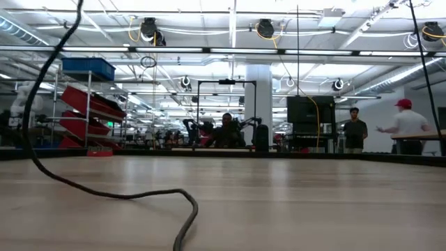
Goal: Coil cords
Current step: Coil the black wire on the spool
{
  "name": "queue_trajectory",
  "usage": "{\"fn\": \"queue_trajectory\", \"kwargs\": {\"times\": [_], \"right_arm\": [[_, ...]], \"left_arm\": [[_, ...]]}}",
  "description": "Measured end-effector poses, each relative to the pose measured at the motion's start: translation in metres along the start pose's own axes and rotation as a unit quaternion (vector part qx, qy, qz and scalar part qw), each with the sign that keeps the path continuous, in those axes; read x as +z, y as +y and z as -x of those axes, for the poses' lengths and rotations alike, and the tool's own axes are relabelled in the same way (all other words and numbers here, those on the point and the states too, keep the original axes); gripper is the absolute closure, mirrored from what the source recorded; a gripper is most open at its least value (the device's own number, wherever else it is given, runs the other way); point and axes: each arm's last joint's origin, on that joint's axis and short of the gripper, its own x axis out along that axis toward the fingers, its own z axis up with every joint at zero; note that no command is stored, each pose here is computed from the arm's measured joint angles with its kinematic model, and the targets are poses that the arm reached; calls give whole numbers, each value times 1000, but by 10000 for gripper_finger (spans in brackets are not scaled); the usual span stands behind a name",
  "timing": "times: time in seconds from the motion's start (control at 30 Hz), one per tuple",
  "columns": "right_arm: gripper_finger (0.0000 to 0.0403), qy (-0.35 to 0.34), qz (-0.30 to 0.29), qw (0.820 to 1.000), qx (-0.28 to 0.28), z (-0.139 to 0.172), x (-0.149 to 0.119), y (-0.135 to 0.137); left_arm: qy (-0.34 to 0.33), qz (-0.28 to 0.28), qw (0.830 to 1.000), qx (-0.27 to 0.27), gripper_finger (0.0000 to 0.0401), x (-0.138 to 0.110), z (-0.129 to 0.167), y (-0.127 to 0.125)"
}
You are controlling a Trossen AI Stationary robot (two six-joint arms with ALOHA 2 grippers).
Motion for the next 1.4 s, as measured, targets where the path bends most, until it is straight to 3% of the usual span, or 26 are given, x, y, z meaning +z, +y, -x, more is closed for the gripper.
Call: {"fn": "queue_trajectory", "kwargs": {"times": [0.27,0.47,0.67,0.87,1.17,1.27,1.4], "right_arm": [[316,66,-34,995,-73,44,1,-38],[269,95,-73,987,-109,98,6,-42],[239,166,-99,968,-159,116,-8,-21],[227,202,-115,955,-186,109,-33,5],[228,123,-103,972,-169,115,-27,53],[228,125,-104,972,-169,120,-29,62],[229,121,-107,963,-214,126,-34,65]], "left_arm": [[81,4,990,114,400,-21,-15,31],[95,15,987,132,400,-27,-18,38],[89,19,988,123,400,-27,-19,38],[89,29,988,125,400,-27,-19,39],[101,26,987,126,400,-32,-20,41],[104,32,985,131,400,-34,-21,43],[116,32,984,130,400,-37,-22,45]]}}
